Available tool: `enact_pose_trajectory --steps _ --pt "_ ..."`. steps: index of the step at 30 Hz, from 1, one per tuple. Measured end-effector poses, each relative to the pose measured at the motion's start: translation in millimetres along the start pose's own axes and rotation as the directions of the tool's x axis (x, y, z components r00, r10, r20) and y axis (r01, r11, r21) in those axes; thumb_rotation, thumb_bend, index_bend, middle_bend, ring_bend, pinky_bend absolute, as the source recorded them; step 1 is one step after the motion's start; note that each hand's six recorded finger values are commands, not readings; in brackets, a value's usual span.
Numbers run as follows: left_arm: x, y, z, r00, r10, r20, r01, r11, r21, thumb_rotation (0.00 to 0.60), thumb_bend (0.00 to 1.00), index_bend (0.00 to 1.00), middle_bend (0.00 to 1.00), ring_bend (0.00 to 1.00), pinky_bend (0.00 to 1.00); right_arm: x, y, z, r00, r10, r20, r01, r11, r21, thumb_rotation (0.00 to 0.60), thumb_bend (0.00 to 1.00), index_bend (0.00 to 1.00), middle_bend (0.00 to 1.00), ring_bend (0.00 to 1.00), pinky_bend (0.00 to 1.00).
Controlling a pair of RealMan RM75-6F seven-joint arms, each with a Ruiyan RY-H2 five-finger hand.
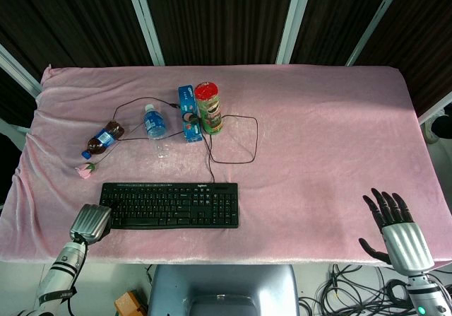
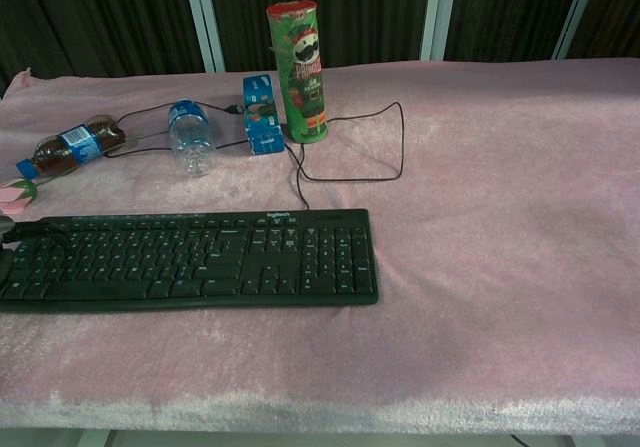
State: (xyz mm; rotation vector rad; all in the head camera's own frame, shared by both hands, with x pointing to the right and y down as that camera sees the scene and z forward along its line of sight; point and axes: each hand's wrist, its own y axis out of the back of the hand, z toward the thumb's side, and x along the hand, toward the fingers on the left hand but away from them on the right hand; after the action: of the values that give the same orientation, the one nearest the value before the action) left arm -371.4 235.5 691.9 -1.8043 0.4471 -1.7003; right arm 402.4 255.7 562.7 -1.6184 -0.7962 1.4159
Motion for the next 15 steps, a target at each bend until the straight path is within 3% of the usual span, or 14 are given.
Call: enact_pose_trajectory --steps 15 --pt "-0.3 -0.2 -0.3 1.000 0.000 0.002 0.000 1.000 0.008 0.600 0.94 0.22 1.00 1.00 1.00 1.8 0.3 -2.7 1.000 -0.001 0.010 0.001 1.000 0.003 0.600 0.36 0.00 0.00 0.00 0.00"
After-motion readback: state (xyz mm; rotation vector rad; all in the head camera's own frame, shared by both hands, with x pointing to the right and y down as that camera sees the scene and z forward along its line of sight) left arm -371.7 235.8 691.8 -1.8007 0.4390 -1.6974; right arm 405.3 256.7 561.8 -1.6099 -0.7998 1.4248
